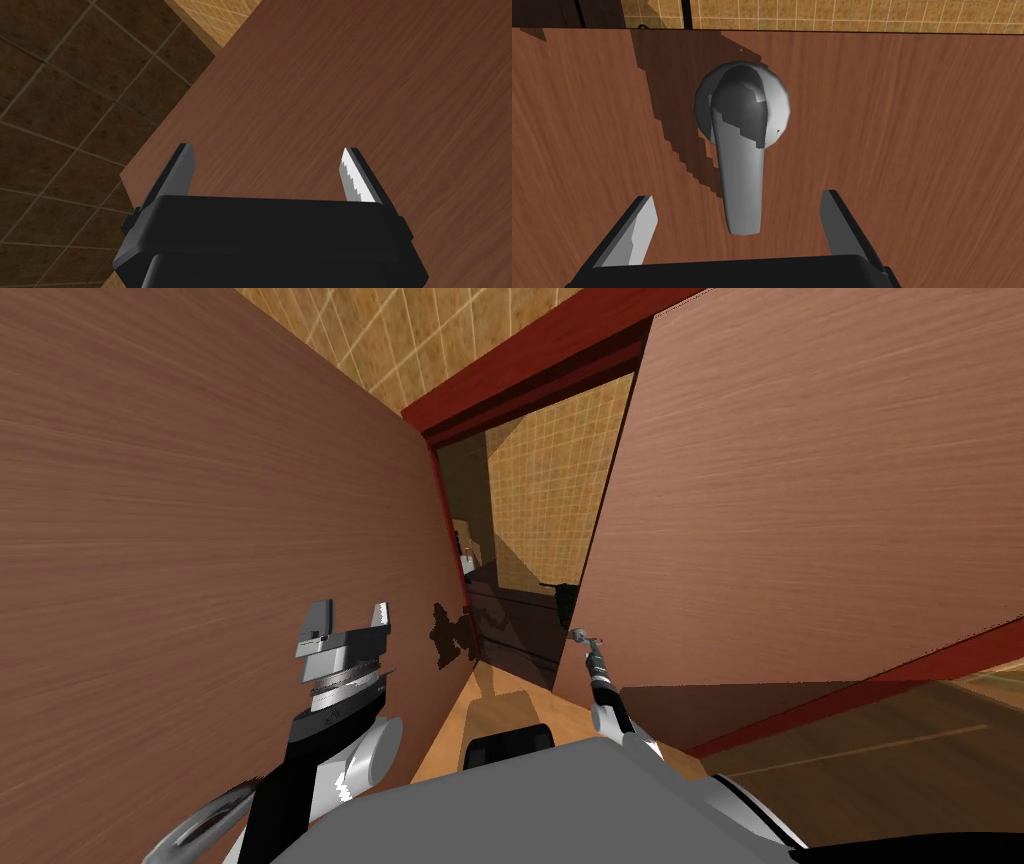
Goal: Pull the door open
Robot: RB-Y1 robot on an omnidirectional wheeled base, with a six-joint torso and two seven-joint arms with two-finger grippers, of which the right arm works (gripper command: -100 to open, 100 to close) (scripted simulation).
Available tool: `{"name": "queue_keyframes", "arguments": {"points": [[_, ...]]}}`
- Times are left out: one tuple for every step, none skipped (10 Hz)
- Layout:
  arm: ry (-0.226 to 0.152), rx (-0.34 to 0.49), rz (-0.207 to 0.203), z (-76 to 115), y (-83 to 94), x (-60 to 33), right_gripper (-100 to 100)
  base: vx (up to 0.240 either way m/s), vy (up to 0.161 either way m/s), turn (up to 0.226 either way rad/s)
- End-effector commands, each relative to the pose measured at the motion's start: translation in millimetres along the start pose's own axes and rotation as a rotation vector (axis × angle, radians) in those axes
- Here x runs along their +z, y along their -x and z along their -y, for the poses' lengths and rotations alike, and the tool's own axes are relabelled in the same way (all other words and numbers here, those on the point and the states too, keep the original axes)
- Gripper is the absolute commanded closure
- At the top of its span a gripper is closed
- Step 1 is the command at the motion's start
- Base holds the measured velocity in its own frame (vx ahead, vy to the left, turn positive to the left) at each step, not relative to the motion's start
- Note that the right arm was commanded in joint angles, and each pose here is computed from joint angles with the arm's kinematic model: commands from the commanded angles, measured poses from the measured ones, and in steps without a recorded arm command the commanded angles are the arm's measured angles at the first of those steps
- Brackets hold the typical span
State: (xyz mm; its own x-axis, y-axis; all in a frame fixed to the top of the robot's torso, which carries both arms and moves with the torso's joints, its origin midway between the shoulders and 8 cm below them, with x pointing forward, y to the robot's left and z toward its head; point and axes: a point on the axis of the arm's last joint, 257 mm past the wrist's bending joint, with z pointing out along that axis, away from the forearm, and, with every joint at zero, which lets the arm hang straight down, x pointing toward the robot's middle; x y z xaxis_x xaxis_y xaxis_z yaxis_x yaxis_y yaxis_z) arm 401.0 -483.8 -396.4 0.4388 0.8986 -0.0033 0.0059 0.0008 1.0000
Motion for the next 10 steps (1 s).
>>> {"name": "queue_keyframes", "arguments": {"points": [[0.000, 0.005, 0.007, -2.0, 6.1, -2.9, -100, 0.117, -0.017, 0.036], [0.003, 0.006, 0.006, -3.2, 5.4, -2.3, -100, 0.035, 0.002, -0.008], [0.002, 0.006, 0.023, -3.9, 28.5, -5.3, -100, 0.115, -0.011, 0.092], [0.002, 0.006, 0.023, -3.9, 28.5, -5.3, -100, 0.142, -0.022, 0.081], [0.004, 0.007, 0.022, -2.9, 26.8, -5.9, -100, 0.051, -0.009, 0.011], [0.004, 0.007, 0.022, -2.9, 26.8, -5.9, 100, -0.009, 0.001, -0.008], [0.004, 0.007, 0.022, -2.9, 26.8, -5.9, 100, -0.019, 0.001, -0.002], [0.004, 0.007, 0.022, -2.9, 26.8, -5.9, 100, -0.013, 0.000, 0.008], [0.004, 0.007, 0.022, -2.9, 26.8, -5.9, 100, -0.007, 0.001, 0.001], [0.004, 0.007, 0.022, -2.9, 26.8, -5.9, 100, 0.000, 0.000, 0.000]]}}
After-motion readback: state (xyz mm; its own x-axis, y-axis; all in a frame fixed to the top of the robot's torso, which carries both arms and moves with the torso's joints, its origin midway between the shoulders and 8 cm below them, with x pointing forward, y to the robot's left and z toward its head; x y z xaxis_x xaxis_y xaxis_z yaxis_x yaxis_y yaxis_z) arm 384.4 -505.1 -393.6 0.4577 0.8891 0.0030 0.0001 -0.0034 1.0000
